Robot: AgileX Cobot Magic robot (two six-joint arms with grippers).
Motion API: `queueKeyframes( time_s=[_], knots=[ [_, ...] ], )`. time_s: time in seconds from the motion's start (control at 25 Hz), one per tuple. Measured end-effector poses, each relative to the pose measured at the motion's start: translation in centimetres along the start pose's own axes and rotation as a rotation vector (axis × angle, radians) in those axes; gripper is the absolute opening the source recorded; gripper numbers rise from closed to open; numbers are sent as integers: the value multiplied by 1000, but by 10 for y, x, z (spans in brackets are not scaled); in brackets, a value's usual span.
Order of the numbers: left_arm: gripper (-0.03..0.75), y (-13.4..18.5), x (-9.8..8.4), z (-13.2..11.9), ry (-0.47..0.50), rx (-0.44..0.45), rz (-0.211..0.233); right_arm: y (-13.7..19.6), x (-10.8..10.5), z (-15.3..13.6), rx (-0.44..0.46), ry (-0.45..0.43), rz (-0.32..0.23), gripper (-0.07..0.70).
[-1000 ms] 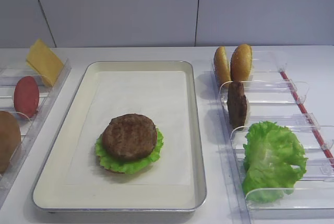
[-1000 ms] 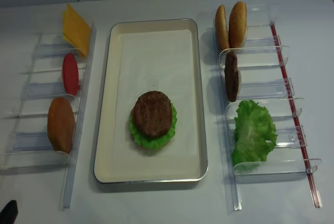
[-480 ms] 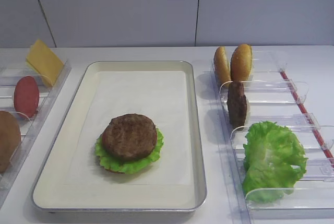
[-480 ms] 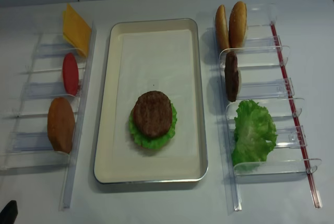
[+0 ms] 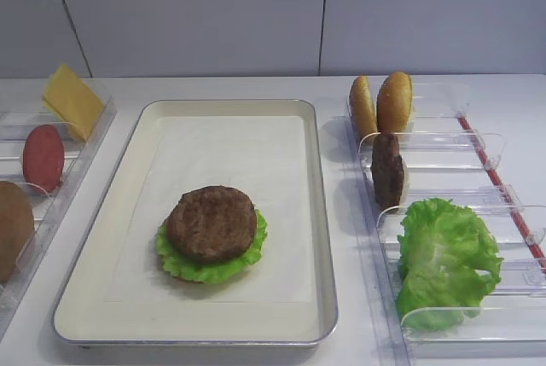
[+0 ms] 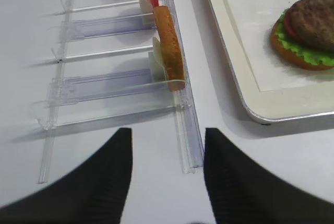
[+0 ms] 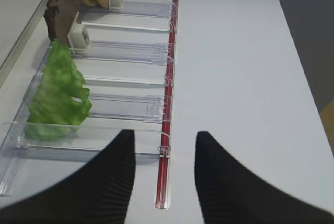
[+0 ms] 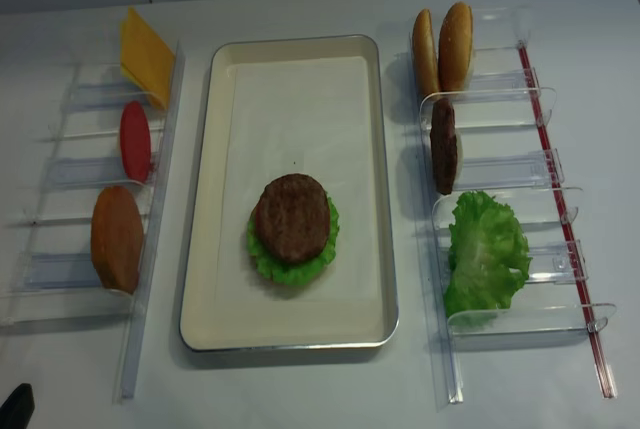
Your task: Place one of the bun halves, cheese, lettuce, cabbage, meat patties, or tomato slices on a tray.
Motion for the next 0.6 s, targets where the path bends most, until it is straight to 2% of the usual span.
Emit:
queueKeyframes(
  time_s=[0.6],
  knots=[
    [328,0,0,0,0,0,0,0,0,0,0,0,-2,281]
  ],
)
Point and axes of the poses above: a point on each arm's last joint axis where the gripper is mounted, z pointing back along that axis away from the gripper, x along the wrist's bending axis when the last joint is at zero, y = z × x, the point moved 3 cm from there along -z, pointing out along that axis toward the gripper, and after that the axes turned 2 degrees about z, right-handed, at the moved point
